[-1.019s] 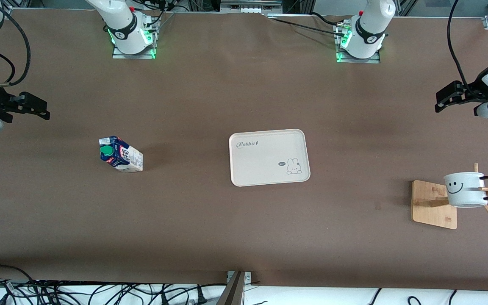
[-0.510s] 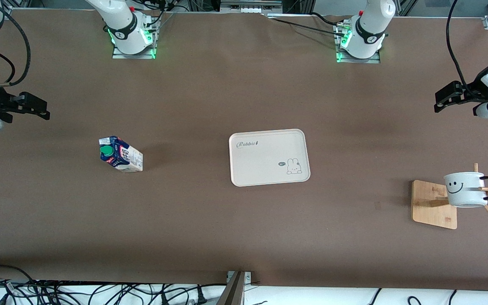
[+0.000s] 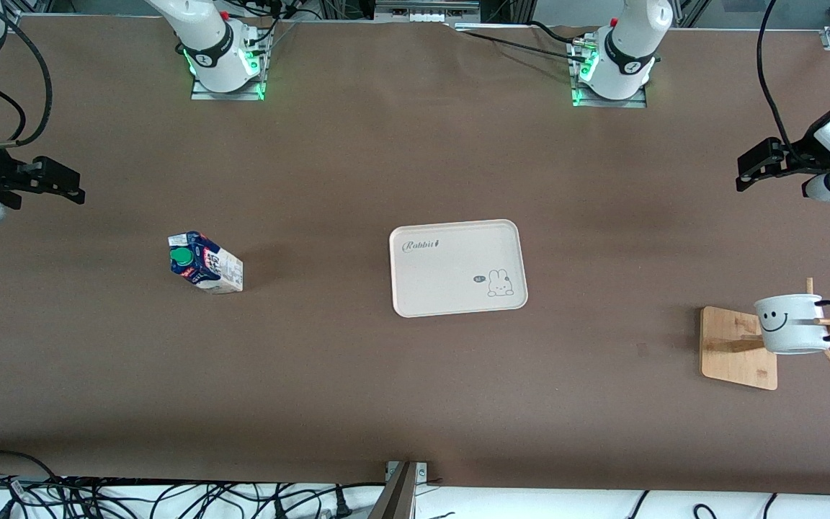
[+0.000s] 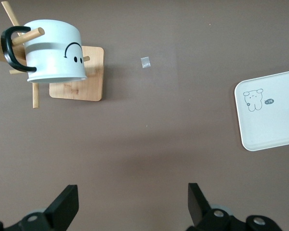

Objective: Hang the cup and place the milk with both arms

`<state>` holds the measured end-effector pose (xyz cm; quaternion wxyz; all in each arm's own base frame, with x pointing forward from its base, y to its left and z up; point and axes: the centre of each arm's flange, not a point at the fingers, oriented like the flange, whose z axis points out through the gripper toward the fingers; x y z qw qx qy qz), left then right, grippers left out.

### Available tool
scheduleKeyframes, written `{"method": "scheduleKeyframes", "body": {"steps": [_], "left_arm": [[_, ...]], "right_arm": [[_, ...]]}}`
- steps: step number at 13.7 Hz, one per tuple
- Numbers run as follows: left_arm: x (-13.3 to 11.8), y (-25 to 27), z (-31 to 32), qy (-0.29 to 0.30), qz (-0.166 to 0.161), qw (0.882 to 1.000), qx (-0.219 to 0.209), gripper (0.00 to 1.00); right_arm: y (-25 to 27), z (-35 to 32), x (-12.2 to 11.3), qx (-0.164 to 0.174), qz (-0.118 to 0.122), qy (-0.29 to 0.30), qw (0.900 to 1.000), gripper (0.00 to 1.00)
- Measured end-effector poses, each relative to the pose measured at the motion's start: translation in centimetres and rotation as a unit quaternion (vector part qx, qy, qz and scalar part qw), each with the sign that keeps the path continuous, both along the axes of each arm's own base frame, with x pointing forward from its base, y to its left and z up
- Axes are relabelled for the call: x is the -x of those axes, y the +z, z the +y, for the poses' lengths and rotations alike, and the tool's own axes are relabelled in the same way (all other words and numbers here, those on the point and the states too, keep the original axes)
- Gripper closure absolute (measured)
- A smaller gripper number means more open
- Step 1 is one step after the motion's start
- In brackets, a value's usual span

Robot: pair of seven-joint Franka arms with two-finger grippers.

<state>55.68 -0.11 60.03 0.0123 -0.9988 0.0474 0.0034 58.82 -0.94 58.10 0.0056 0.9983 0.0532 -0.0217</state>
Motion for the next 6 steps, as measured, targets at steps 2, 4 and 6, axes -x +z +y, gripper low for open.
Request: {"method": "scheduleKeyframes", "body": {"steps": [2, 4, 6], "left_arm": [[-0.06, 0.03, 0.03, 0.0, -0.001, 1.0, 0.0, 0.0], [-0.14, 0.07, 0.04, 0.0, -0.002, 1.0, 0.0, 0.0], [-0.16, 0.06, 0.04, 0.0, -0.002, 1.0, 0.0, 0.0]], "right_arm": [[0.0, 0.0, 0.0, 0.0, 0.0, 0.0, 1.0, 0.0], [0.0, 0.0, 0.0, 0.0, 0.0, 0.0, 1.0, 0.0], [0.0, 0.0, 0.0, 0.0, 0.0, 0.0, 1.0, 0.0]]}}
